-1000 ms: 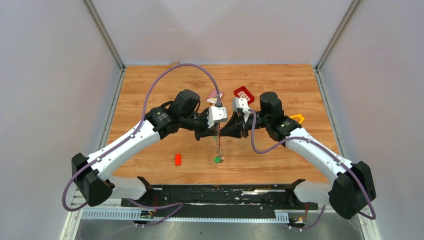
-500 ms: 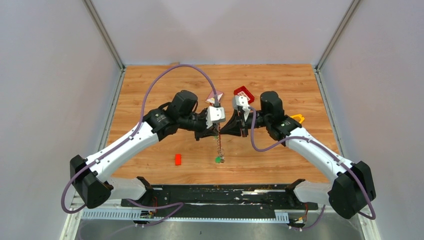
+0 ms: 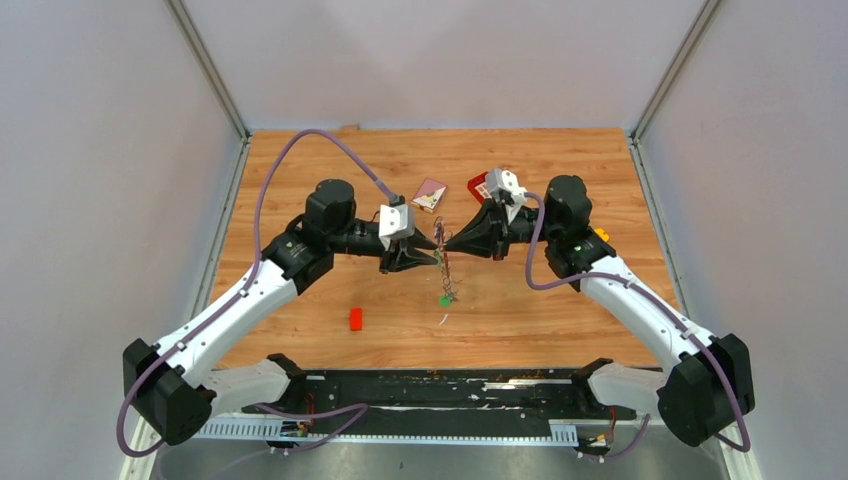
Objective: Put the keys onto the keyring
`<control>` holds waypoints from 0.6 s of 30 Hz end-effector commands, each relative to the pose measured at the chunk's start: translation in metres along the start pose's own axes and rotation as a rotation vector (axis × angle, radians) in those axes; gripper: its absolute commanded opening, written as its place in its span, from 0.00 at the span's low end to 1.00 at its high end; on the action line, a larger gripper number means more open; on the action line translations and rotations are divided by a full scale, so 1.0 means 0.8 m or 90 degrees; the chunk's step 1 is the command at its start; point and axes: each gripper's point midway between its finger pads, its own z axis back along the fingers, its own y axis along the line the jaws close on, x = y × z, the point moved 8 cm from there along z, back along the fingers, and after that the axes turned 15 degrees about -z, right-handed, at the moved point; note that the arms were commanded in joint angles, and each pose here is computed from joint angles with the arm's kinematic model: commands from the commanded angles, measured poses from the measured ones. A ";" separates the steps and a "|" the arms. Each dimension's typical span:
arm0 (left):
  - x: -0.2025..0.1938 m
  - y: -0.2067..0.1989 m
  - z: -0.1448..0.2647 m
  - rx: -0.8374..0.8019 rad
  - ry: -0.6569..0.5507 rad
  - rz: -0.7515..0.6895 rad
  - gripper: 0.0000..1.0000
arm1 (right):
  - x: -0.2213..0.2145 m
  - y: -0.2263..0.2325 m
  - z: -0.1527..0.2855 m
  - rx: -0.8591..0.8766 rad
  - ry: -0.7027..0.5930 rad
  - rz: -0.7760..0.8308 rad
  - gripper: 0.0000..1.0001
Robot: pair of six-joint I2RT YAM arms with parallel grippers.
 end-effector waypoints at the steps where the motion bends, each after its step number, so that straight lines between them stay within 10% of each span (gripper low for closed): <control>1: 0.018 0.002 -0.006 -0.015 -0.069 -0.011 0.38 | 0.017 0.014 0.003 0.029 -0.022 0.034 0.00; 18: 0.002 -0.003 -0.005 -0.008 -0.039 0.004 0.28 | 0.014 0.008 0.005 0.020 -0.022 0.029 0.00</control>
